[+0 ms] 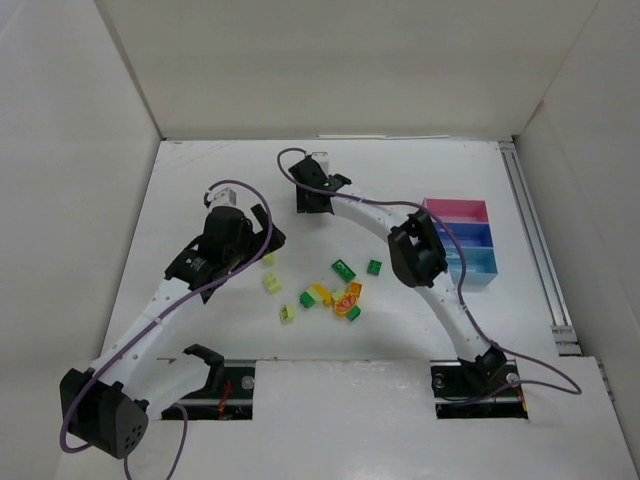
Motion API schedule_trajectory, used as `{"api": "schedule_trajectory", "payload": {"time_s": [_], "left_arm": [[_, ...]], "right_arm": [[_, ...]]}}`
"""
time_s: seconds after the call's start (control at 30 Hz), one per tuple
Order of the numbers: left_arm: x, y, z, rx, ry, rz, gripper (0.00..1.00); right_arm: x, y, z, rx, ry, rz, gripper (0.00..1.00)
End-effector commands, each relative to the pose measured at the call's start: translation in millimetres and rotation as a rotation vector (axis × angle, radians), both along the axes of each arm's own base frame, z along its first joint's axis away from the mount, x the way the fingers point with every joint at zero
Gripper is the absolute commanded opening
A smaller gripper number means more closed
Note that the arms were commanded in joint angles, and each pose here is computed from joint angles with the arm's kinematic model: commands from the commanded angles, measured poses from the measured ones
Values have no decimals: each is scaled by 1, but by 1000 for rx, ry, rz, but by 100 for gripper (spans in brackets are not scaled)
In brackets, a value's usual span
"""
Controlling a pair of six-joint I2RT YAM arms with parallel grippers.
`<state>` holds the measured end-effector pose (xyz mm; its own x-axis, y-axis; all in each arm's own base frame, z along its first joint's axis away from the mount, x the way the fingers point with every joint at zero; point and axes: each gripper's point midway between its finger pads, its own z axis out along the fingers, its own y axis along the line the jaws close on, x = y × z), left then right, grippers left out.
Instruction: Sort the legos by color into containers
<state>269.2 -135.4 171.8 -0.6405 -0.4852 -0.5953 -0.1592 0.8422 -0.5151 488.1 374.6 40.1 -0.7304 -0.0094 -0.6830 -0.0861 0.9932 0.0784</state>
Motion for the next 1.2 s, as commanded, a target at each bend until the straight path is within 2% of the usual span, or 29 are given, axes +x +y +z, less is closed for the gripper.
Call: {"api": "schedule_trajectory", "payload": {"time_s": [0.0,0.1,0.27,0.4,0.67,0.7,0.9,0.93,0.97,1.0,1.03,1.1,1.17], "left_arm": [[0,-3,11,-27,-53,-21,100],[-1,-2,9,-23,-45,-21,100],[-3,-1,10,-23,-45,-21,100],[-3,-1,10,-23,-45,-21,100],[-2,2,10,-13,-49,-6,100],[-2,2,10,-13,-49,-6,100],[0,3,7,-3,-43,2,100],[0,3,4,1,-33,2,100],[0,3,4,1,-33,2,100],[1,3,1,6,-22,2,100],[1,3,-1,12,-10,2,100],[2,2,-3,18,4,2,100],[2,2,-3,23,14,2,100]], "right_arm": [[10,-4,-3,13,7,-71,54],[8,-5,-14,17,35,-118,44],[13,-17,-17,41,64,-180,43],[16,-27,-19,48,84,-210,29],[22,-30,-20,73,98,-225,27],[24,-29,-17,80,92,-225,20],[28,-31,-13,99,82,-227,4],[21,-37,-26,79,103,-229,0],[31,-30,-5,120,35,-201,0],[29,-29,-4,130,32,-186,0],[23,-36,-11,111,41,-193,0],[27,-41,21,101,-29,-168,0],[23,-60,34,28,-62,-178,0]]}}
